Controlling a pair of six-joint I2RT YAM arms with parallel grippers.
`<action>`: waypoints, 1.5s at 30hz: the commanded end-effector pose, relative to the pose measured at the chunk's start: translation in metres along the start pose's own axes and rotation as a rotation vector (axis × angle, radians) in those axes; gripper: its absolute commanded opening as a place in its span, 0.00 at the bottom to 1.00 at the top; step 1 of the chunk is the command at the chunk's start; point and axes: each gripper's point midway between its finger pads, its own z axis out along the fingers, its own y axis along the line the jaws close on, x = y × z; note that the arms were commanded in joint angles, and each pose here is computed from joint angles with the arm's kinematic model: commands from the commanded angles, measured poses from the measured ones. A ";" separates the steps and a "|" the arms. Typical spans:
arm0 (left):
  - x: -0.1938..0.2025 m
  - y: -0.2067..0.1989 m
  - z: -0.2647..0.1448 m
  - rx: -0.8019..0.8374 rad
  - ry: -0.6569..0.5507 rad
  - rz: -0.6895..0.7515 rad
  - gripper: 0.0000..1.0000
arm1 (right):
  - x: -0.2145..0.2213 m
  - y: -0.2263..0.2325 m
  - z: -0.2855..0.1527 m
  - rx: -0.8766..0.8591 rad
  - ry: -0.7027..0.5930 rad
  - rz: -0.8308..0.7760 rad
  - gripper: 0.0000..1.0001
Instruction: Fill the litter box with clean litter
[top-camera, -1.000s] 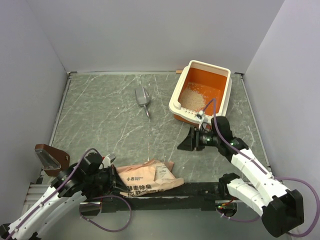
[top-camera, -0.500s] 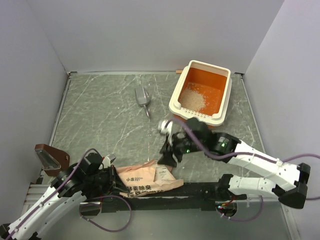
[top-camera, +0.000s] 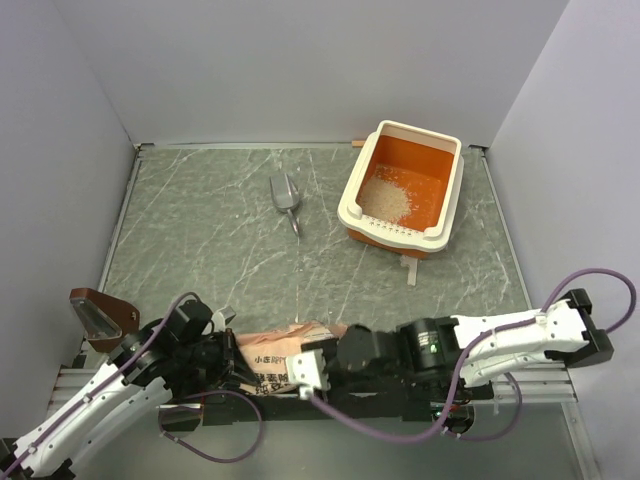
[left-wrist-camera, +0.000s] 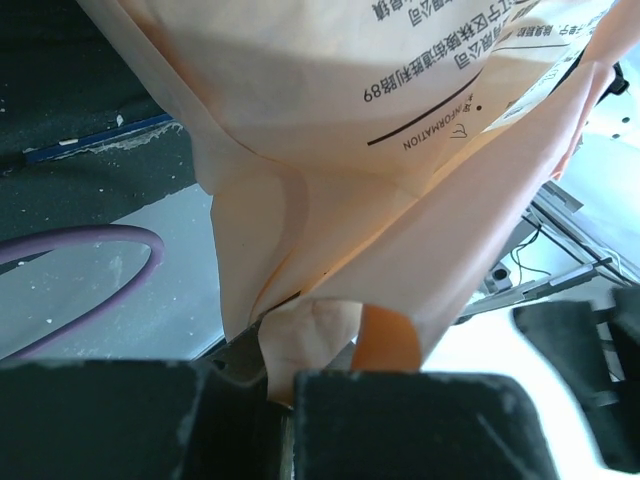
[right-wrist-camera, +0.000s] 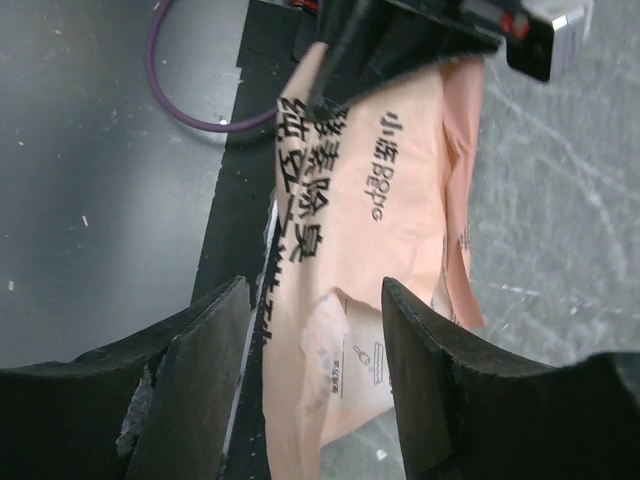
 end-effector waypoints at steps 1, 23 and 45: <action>0.012 -0.008 -0.008 0.009 0.050 0.035 0.01 | -0.009 -0.008 0.013 0.128 0.037 -0.143 0.63; 0.016 -0.006 -0.017 0.020 0.029 0.038 0.01 | 0.011 0.029 0.053 0.090 0.111 -0.187 0.63; 0.015 -0.013 -0.014 0.014 0.051 0.055 0.01 | 0.072 0.007 0.078 0.185 0.224 -0.192 0.63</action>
